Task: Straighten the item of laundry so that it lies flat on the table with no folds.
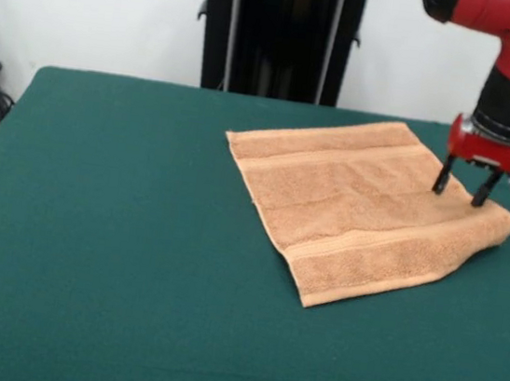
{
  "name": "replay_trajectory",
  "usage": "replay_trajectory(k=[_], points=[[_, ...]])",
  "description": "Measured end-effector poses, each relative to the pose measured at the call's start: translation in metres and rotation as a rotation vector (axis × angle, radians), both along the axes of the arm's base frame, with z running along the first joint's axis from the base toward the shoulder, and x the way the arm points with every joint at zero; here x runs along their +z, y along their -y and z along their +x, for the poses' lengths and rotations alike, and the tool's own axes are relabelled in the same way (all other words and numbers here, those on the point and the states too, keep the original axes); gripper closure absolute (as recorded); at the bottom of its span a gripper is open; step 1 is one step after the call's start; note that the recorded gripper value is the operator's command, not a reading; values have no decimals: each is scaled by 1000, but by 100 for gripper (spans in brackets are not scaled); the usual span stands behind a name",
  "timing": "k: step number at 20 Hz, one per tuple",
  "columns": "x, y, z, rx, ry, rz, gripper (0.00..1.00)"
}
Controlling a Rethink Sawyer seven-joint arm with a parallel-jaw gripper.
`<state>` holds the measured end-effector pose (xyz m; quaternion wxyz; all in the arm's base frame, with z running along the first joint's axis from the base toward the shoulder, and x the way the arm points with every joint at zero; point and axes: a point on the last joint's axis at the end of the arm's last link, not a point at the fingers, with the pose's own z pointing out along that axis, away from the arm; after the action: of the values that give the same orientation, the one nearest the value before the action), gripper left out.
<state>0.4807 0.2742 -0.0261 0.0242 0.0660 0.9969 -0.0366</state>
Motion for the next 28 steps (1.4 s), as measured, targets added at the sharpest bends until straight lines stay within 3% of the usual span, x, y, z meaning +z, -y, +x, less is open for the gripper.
replay_trajectory(k=[14,28], points=[[-2,-5,-4,6,-4,-1,0],[3,-38,-26,74,22,-33,0]])
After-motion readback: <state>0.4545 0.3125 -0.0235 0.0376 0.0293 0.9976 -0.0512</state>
